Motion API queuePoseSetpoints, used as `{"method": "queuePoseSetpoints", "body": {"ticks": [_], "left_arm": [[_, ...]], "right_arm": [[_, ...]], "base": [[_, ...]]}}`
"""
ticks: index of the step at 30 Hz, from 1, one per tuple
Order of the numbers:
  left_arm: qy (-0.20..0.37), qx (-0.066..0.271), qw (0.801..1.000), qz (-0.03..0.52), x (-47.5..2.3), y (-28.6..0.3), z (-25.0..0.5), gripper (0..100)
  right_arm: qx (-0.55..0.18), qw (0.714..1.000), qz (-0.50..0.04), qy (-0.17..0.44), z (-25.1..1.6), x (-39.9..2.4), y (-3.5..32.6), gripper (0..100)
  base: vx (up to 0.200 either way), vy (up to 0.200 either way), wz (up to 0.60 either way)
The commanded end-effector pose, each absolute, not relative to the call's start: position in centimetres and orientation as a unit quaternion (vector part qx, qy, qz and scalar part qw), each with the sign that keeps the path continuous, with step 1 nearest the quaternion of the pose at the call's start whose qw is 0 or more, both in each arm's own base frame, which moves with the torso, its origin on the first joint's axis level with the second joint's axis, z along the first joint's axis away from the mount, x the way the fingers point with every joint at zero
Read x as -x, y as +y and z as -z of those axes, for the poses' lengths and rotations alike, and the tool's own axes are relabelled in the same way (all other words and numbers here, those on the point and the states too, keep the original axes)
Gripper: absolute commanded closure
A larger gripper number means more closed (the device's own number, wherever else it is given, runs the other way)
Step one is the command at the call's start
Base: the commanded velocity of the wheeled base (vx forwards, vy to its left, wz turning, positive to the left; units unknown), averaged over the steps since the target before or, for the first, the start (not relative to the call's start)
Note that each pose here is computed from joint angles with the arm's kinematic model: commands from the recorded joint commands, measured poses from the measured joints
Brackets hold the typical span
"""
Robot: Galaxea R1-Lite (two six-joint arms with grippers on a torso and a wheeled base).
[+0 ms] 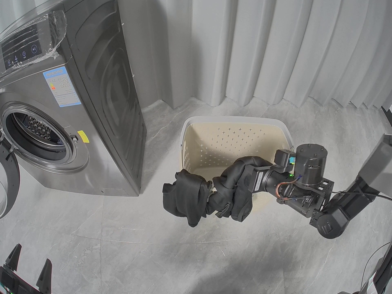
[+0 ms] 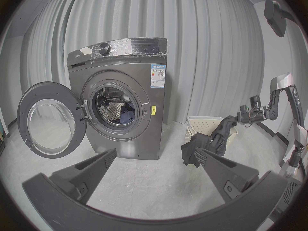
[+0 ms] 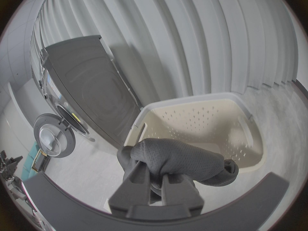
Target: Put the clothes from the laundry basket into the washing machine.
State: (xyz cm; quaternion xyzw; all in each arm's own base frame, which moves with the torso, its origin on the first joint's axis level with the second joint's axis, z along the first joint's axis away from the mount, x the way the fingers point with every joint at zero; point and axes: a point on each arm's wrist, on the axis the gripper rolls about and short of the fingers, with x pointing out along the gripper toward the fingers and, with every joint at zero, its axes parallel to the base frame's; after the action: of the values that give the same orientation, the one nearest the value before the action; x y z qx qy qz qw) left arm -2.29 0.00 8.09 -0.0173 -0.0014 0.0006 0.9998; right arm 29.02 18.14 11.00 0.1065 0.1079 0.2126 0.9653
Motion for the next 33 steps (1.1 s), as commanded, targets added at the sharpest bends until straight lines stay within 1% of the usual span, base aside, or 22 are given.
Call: {"method": "queuePoseSetpoints", "body": {"ticks": [1,3,4,5,7,11,14,15,17,23,25,29,32,33], "left_arm": [[0.0,0.017,1.0,-0.001,2.3,0.0,-7.6,0],[0.001,0.018,1.0,-0.001,2.3,0.0,-7.6,0],[0.0,0.018,1.0,-0.001,2.3,0.0,-7.6,0],[0.0,0.017,1.0,-0.001,2.3,0.0,-7.6,0],[0.0,0.017,1.0,-0.001,2.3,0.0,-7.6,0],[0.0,0.015,1.0,-0.001,2.3,0.0,-7.6,0],[0.0,0.017,1.0,-0.001,2.3,0.0,-7.6,0],[0.0,0.016,1.0,-0.001,2.3,0.0,-7.6,0],[0.0,0.017,1.0,-0.001,2.3,0.0,-7.6,0],[0.001,0.018,1.0,-0.001,2.3,0.0,-7.6,0],[0.001,0.021,1.0,-0.001,2.3,0.0,-7.6,0],[0.001,0.021,1.0,-0.002,2.3,0.0,-7.6,0],[0.0,0.021,1.0,-0.002,2.3,0.0,-7.6,0],[0.0,0.021,1.0,-0.002,2.3,0.0,-7.6,0]], "right_arm": [[-0.116,0.964,-0.234,0.041,-15.8,-26.7,17.4,100],[-0.113,0.964,-0.24,0.019,-17.3,-25.6,16.8,100],[-0.112,0.964,-0.242,0.014,-17.6,-25.4,16.7,100],[-0.109,0.963,-0.248,-0.008,-19.0,-24.5,16.0,100],[-0.11,0.961,-0.251,-0.027,-20.2,-23.3,15.3,100],[-0.112,0.955,-0.27,-0.056,-22.0,-20.7,14.4,100],[-0.095,0.953,-0.278,-0.078,-22.9,-19.8,13.9,100],[-0.093,0.951,-0.278,-0.095,-23.7,-19.2,13.5,100],[-0.092,0.951,-0.278,-0.101,-24.0,-18.9,13.3,100],[-0.08,0.95,-0.28,-0.115,-24.5,-18.1,12.7,100],[-0.078,0.943,-0.298,-0.124,-24.8,-17.7,12.7,100],[-0.077,0.941,-0.304,-0.127,-24.8,-17.5,12.8,100],[-0.076,0.941,-0.304,-0.124,-24.6,-17.5,12.8,100],[-0.076,0.942,-0.304,-0.123,-24.6,-17.6,12.8,100]], "base": [[0.0,0.0,0.0],[0.0,0.0,0.0],[0.0,0.0,0.0],[0.0,0.0,0.0],[0.0,0.0,0.0],[0.0,0.0,0.0],[0.0,0.0,0.0],[0.0,0.0,0.0],[0.0,0.0,0.0],[-0.2,0.0,0.0],[-0.2,0.0,0.0],[-0.2,0.0,0.0],[0.0,0.0,0.0],[0.0,0.2,0.0]]}}
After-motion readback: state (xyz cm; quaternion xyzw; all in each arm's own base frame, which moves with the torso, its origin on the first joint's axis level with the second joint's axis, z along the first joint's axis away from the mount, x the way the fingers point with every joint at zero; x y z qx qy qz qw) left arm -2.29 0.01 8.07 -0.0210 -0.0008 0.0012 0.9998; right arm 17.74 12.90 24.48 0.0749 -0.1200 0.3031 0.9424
